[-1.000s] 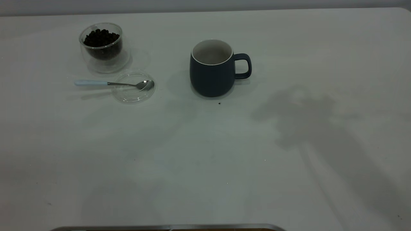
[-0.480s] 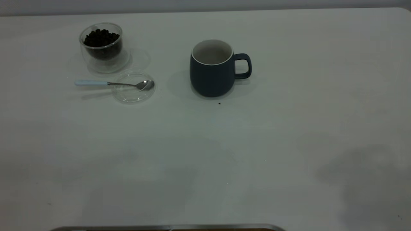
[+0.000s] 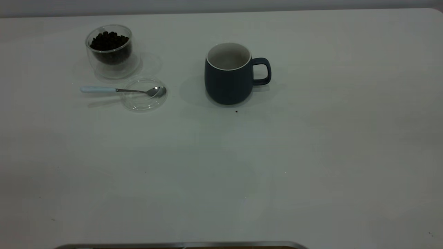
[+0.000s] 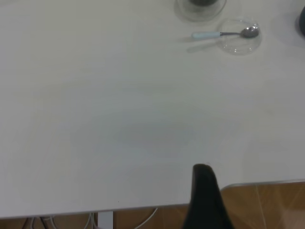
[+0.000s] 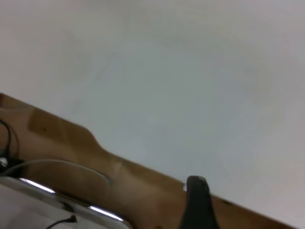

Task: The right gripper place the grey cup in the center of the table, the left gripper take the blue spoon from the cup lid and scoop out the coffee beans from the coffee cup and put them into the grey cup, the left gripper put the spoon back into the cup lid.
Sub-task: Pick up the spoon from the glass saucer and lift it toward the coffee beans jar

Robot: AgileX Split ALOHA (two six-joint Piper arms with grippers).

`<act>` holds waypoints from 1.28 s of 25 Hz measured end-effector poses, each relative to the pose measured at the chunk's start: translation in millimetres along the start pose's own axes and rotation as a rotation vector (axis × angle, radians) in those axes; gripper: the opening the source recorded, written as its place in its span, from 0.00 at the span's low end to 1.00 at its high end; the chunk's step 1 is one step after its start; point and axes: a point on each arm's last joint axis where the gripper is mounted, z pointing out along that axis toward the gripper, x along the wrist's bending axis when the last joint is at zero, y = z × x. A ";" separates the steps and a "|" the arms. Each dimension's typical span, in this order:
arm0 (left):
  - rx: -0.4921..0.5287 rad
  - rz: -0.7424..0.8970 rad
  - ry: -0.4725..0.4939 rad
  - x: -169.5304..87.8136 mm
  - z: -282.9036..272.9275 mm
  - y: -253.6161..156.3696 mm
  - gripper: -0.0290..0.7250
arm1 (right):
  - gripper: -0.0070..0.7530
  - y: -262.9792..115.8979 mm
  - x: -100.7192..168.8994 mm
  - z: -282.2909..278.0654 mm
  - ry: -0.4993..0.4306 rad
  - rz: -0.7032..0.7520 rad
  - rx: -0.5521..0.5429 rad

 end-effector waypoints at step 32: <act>0.000 -0.001 0.000 0.0 0.0 0.0 0.82 | 0.79 -81.7 5.6 8.6 -0.199 0.171 -0.331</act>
